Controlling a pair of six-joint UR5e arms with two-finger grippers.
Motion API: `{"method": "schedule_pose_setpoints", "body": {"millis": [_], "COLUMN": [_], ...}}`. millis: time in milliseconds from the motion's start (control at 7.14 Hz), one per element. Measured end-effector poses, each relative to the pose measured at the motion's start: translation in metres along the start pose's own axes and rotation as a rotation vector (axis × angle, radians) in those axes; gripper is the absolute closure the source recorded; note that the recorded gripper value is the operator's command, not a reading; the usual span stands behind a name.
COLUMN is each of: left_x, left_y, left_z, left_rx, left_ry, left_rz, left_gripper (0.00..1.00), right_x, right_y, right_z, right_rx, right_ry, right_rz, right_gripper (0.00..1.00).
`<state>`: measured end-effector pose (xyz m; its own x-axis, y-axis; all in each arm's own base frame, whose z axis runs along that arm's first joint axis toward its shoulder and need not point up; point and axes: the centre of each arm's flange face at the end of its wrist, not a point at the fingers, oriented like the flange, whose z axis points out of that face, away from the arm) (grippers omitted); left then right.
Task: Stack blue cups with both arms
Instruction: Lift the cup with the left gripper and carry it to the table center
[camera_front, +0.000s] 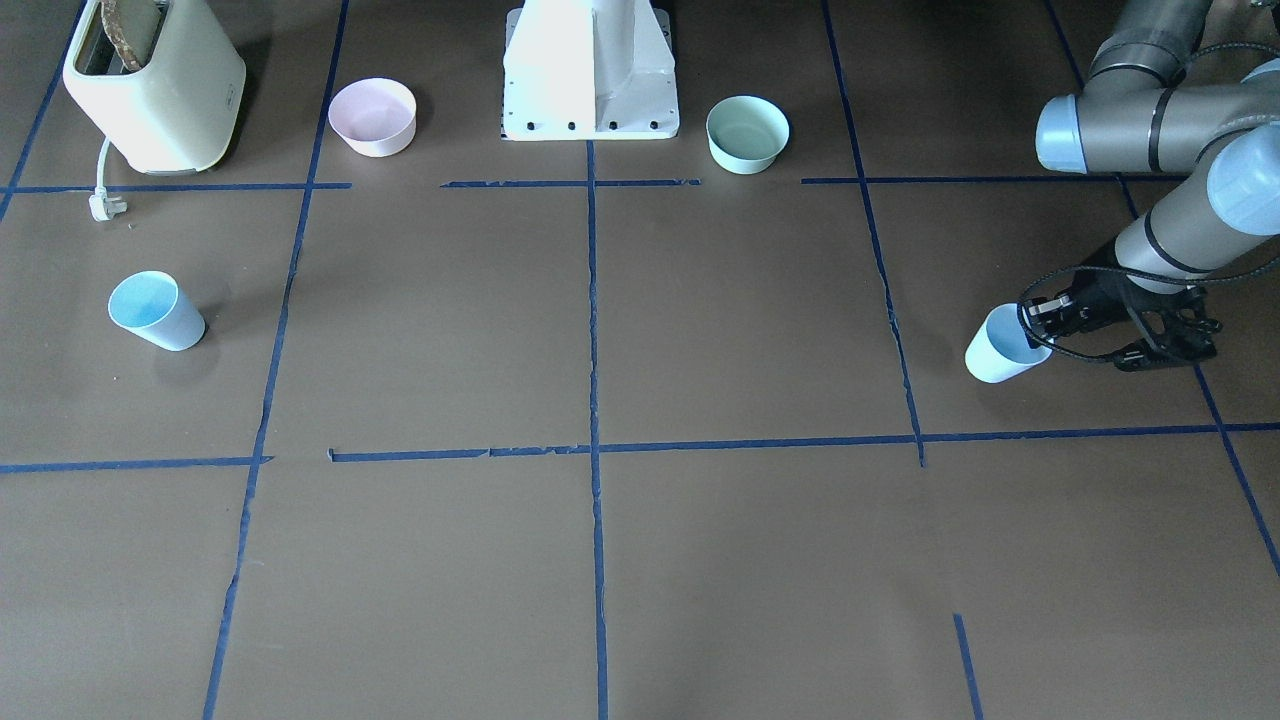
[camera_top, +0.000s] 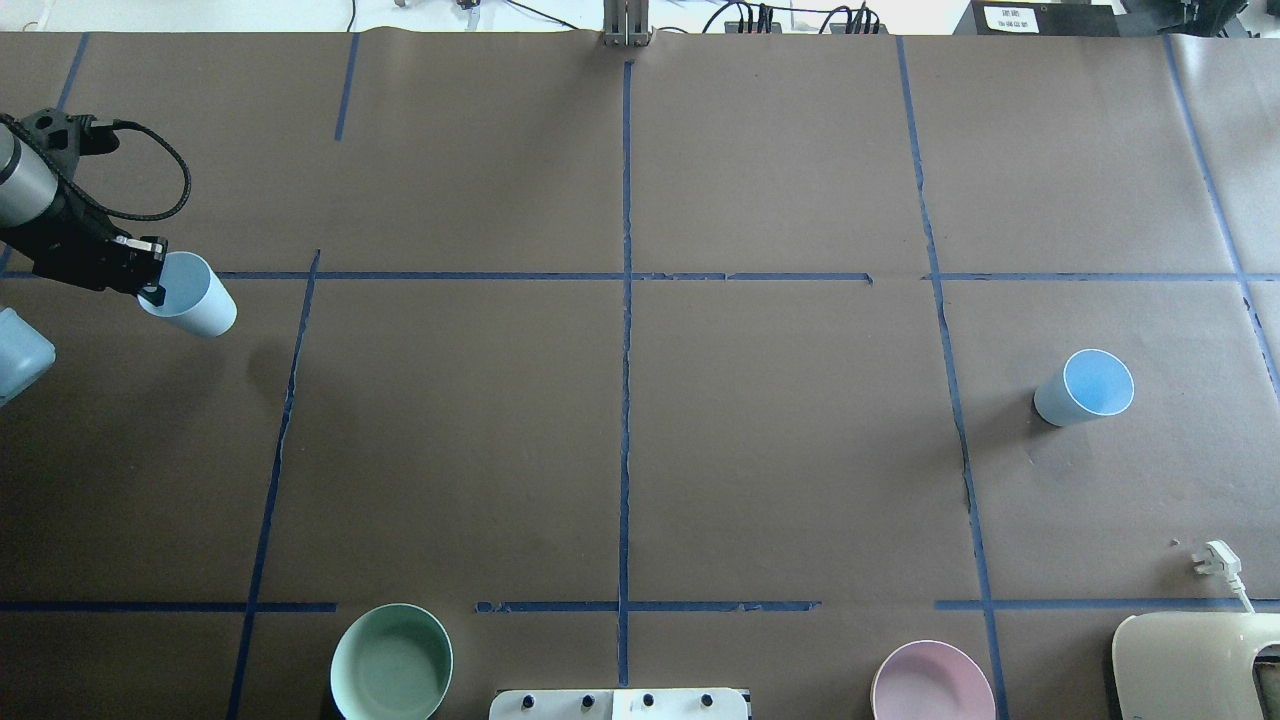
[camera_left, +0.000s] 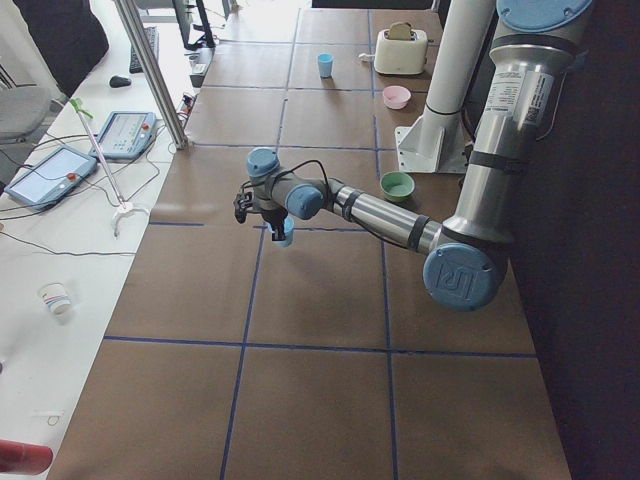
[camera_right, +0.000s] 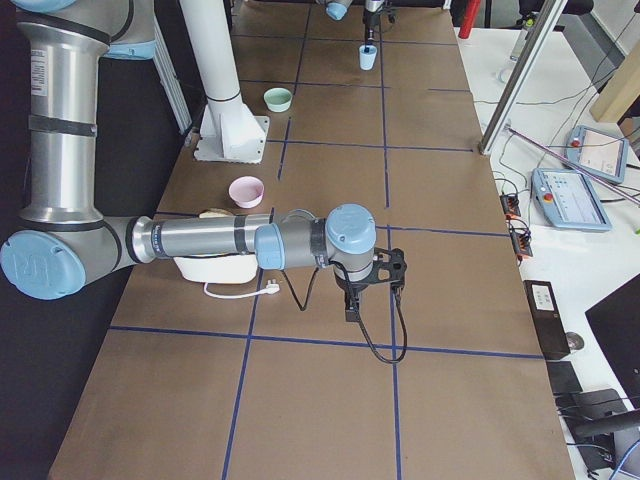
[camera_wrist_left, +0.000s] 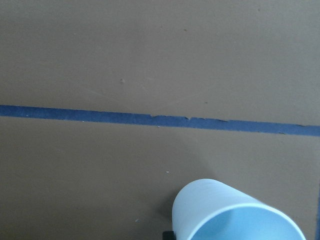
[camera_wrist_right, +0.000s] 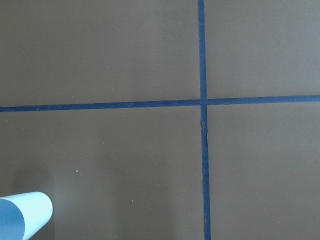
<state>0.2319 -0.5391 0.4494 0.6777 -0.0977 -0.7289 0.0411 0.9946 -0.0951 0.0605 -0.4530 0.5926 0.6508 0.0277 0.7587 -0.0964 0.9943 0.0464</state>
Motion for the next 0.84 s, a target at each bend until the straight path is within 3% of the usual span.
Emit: {"method": "schedule_pose_setpoints", "body": {"millis": [280, 560, 840], "left_x": [0.086, 0.197, 0.324], "left_y": [-0.003, 0.018, 0.055], "left_z": [-0.054, -0.057, -0.038], "left_rx": [-0.013, -0.029, -0.033], "left_ry": [-0.010, 0.011, 0.015], "left_rz": [-0.026, -0.072, -0.105], "left_gripper": [1.00, 1.00, 1.00], "right_x": [0.001, 0.001, 0.000], "right_y": [0.001, 0.003, 0.003], "right_z": [0.001, 0.000, 0.000], "right_rx": [-0.002, -0.002, -0.002], "right_ry": [0.002, 0.001, -0.002], "right_rz": [0.001, 0.002, 0.000], "right_gripper": [0.00, 0.00, 0.00]}}
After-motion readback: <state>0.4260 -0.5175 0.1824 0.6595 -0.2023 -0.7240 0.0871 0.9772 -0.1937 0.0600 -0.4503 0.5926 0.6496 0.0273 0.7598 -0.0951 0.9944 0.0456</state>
